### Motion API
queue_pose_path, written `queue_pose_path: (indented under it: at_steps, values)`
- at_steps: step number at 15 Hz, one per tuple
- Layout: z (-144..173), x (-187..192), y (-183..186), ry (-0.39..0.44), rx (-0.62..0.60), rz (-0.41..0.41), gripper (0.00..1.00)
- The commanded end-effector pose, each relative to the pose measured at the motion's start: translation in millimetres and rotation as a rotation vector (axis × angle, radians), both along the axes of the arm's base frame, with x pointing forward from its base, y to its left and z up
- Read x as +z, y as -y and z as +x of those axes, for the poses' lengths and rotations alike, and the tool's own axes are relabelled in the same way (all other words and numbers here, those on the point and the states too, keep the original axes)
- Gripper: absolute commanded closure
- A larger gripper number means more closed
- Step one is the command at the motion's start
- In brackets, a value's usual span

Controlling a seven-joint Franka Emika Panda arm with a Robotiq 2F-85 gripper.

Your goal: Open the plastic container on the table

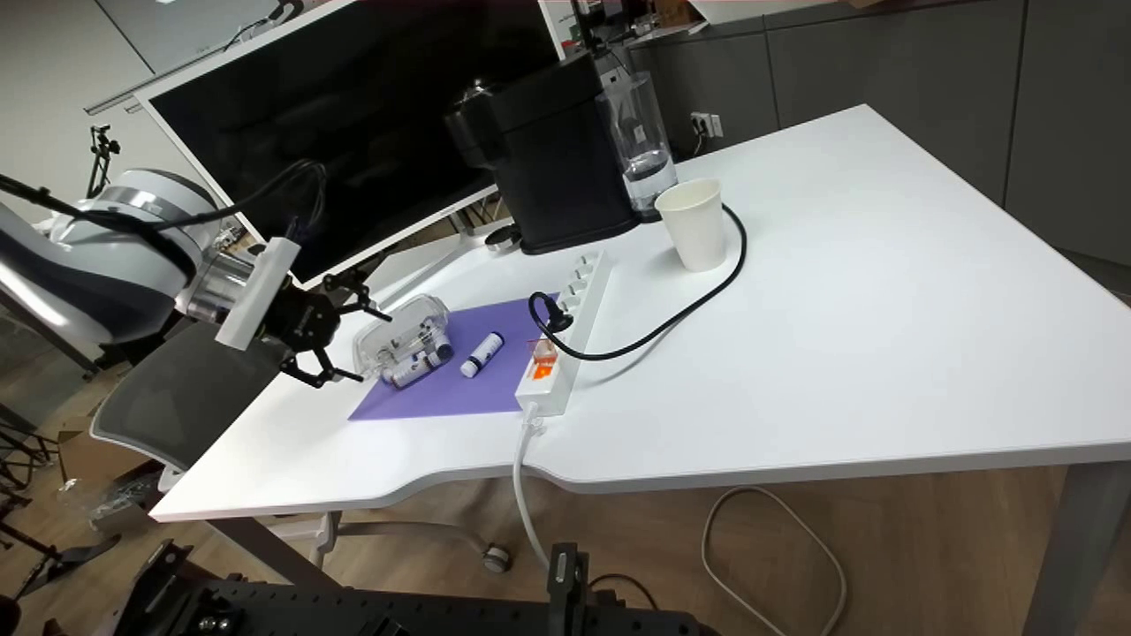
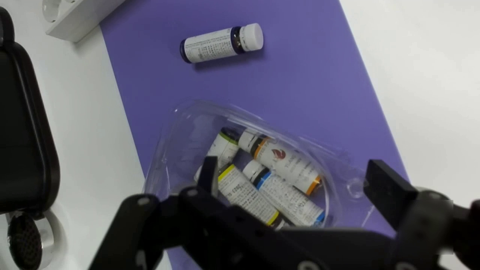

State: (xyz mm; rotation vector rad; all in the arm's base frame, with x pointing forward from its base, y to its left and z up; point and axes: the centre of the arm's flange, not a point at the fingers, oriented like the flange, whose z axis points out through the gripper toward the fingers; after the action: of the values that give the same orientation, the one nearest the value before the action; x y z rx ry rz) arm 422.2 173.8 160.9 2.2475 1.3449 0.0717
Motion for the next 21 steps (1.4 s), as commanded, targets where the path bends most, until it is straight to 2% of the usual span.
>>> queue_pose_path:
  at_steps: [1,8,12,21]
  values:
    - [7.7,-1.9,-0.6,0.05,-0.012,0.005,0.0]
    - [16.7,6.4,4.0,0.099,-0.02,0.0,0.0]
    - [30.2,20.9,11.4,0.159,-0.03,-0.015,0.0]
    - [70.0,85.2,40.8,0.324,-0.081,-0.082,0.0]
